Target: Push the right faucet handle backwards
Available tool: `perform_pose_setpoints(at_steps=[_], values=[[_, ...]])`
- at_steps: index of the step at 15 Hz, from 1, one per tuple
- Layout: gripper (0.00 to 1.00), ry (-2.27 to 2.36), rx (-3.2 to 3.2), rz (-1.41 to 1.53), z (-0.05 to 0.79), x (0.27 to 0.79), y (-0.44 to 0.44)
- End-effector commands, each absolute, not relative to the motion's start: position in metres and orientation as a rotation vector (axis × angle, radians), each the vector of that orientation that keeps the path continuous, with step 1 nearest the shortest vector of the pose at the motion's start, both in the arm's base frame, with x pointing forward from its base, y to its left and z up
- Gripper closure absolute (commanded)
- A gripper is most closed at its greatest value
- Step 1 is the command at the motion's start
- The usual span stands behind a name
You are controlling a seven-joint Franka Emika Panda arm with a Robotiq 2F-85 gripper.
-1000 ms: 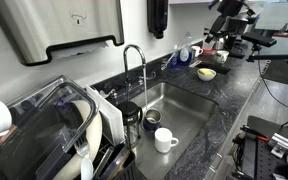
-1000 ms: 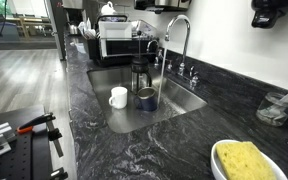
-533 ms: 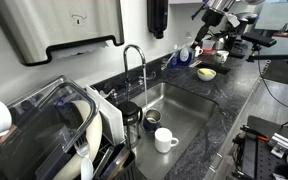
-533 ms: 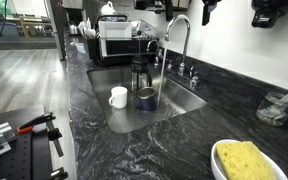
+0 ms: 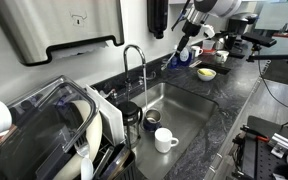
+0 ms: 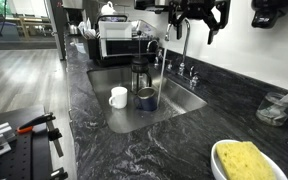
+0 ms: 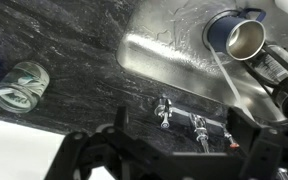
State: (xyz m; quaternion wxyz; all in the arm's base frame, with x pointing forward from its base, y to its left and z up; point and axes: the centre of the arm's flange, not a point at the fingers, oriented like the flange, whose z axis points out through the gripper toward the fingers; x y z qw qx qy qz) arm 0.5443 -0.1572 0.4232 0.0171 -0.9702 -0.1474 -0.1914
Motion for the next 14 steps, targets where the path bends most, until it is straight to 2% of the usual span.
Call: perform_pose_setpoints(at_steps=[1,2,14], values=[[0.0,-0.451,-3.04,-0.54,0.396,0.59,-0.154],[0.0,-0.46,-3.024,-0.562,0.406,0.563,-0.148],[0.0,-0.532,-3.003,-0.498,0.389,0.596,-0.14]])
